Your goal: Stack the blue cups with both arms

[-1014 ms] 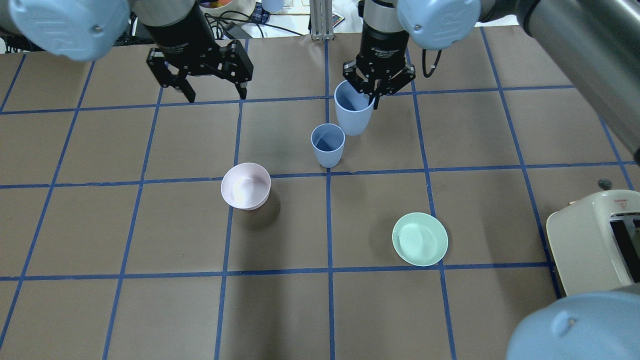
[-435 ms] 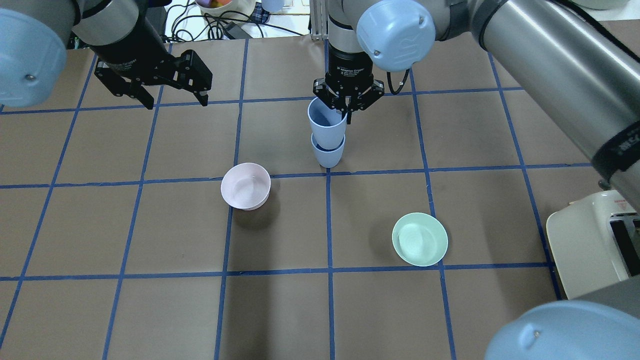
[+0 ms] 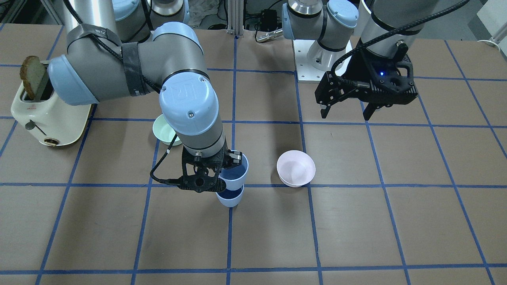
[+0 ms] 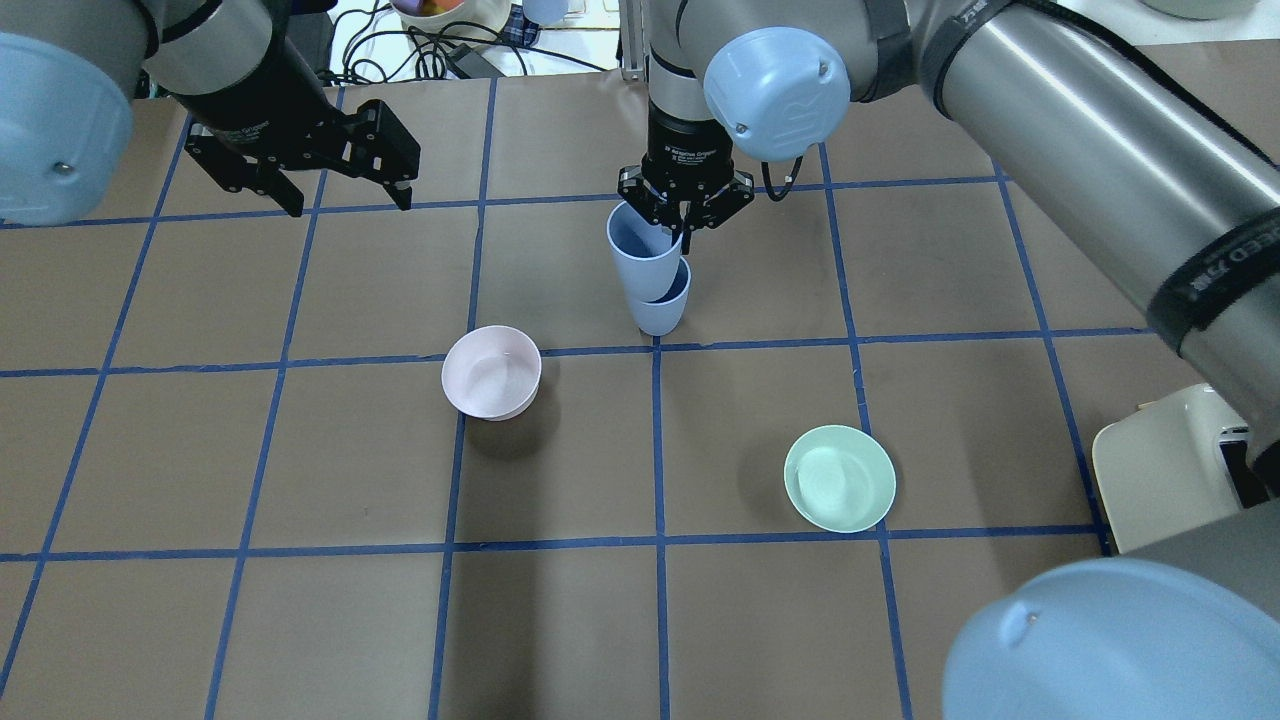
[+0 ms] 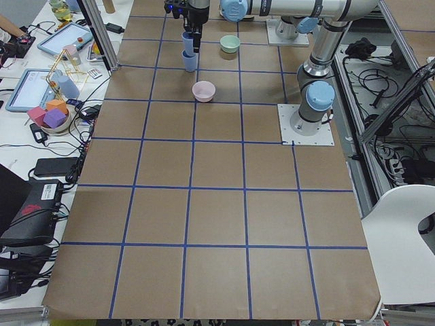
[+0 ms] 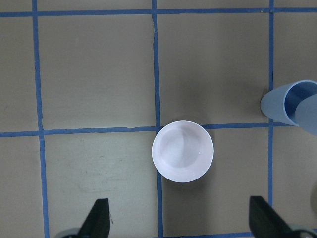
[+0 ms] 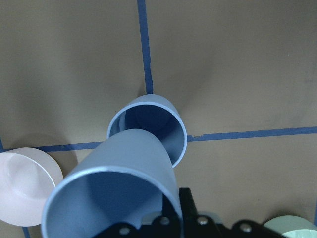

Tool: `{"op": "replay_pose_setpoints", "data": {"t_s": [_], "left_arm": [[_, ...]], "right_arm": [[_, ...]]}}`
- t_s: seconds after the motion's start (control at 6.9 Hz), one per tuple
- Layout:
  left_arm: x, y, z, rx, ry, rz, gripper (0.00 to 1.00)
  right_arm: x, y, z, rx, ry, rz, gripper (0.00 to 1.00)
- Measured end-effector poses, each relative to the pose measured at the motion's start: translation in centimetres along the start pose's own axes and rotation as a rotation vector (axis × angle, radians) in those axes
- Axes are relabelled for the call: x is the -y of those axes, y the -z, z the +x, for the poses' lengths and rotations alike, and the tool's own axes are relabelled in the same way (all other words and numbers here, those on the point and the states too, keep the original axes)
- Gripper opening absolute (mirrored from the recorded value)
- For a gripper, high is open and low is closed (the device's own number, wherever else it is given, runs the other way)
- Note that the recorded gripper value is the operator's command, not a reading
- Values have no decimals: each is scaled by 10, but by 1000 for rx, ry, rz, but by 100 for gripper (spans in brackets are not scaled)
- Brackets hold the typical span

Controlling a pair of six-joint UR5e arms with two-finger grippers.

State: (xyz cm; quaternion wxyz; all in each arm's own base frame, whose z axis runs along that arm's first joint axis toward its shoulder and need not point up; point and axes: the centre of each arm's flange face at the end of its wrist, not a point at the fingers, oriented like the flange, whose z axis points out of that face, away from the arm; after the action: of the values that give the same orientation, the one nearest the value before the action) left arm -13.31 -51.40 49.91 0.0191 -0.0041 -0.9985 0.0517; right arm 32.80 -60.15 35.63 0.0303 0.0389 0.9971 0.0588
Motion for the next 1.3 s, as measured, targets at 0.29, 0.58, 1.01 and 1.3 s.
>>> {"op": "replay_pose_setpoints", "data": {"t_s": [0.29, 0.58, 1.01, 1.3], "left_arm": [[0, 0, 0, 0, 1, 0, 100], [0, 0, 0, 0, 1, 0, 100], [0, 0, 0, 0, 3, 1, 100], [0, -1, 1, 0, 4, -1, 100]], "right_arm": [[2, -4, 0, 0, -1, 2, 84], [3, -3, 1, -8, -2, 8, 100], [9, 33, 28, -4, -34, 68, 100], [11, 82, 87, 2, -96, 124, 100]]}}
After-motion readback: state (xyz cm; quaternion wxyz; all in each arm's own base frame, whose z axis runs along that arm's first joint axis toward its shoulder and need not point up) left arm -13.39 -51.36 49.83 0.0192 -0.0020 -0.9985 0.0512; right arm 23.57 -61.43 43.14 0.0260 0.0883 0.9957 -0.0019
